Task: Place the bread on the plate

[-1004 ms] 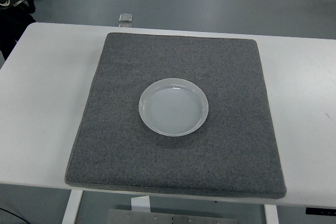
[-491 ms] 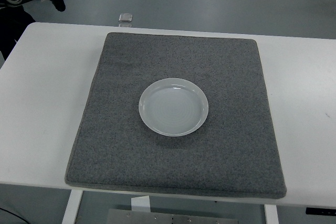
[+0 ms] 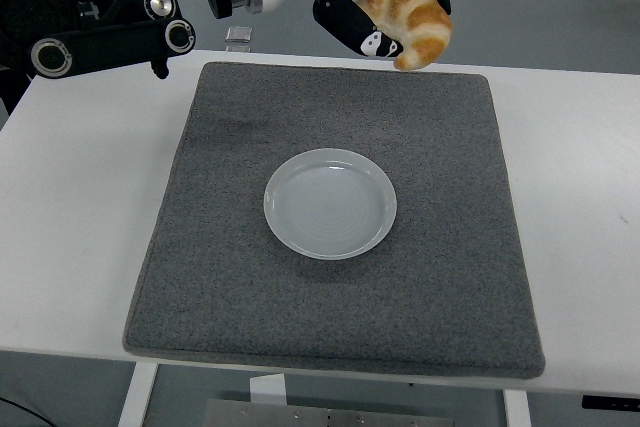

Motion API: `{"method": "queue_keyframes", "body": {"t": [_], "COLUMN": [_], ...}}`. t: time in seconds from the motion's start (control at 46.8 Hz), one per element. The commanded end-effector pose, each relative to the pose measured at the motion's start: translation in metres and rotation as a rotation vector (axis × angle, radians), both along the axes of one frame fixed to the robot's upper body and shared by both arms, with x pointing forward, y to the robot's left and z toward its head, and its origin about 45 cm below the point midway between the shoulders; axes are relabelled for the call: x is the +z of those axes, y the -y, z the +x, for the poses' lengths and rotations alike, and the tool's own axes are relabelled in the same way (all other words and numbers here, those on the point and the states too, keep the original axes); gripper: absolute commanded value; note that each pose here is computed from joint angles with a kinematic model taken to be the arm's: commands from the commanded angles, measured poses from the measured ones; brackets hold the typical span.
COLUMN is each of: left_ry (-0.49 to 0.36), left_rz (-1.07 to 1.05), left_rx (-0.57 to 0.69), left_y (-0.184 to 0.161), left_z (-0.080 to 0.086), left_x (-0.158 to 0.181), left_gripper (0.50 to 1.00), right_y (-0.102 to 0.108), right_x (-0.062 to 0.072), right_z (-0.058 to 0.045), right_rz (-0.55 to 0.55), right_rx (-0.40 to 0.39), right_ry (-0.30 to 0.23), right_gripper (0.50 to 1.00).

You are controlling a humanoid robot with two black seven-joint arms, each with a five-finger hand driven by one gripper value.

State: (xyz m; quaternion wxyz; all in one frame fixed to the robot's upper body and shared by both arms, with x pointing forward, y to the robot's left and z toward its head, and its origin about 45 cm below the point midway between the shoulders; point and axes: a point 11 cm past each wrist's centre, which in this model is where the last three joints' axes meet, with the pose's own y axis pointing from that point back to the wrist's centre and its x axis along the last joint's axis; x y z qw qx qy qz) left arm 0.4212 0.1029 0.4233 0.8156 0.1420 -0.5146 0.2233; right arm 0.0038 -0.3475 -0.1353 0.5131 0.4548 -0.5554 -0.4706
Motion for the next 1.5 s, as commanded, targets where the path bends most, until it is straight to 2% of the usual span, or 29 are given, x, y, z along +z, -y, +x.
{"method": "queue_keyframes", "body": {"t": [0.0,0.385,0.662,0.94,1.474], "left_ry": [0.019,-0.085,-0.148,-0.175,-0.199], "left_rz": [0.015,0.007,0.028,0.043,0.054], "left_rx": [-0.009,0.023,0.014,0.065,0.148], "left_y": [-0.002,-0.020,-0.017,-0.033,-0.057], "left_z": [-0.002,-0.014,-0.036,-0.036,-0.034], "left_x": [-0.011,-0.090,-0.157,-0.183,-0.212], "left_gripper": [0.500,0.500,0.500,0.500,0.500], "right_y": [0.000,0.000,0.000,0.000,0.000], "right_x": [0.000,0.000,0.000,0.000,0.000], "right_z": [0.000,0.001,0.000,-0.001,-0.001], "right_rz": [0.000,0.000,0.000,0.000,0.000], "right_rx": [0.000,0.000,0.003,0.003,0.001], "right_ry": [0.000,0.001,0.000,-0.002,-0.002], "right_gripper": [0.954,0.952,0.952,0.952,0.952]}}
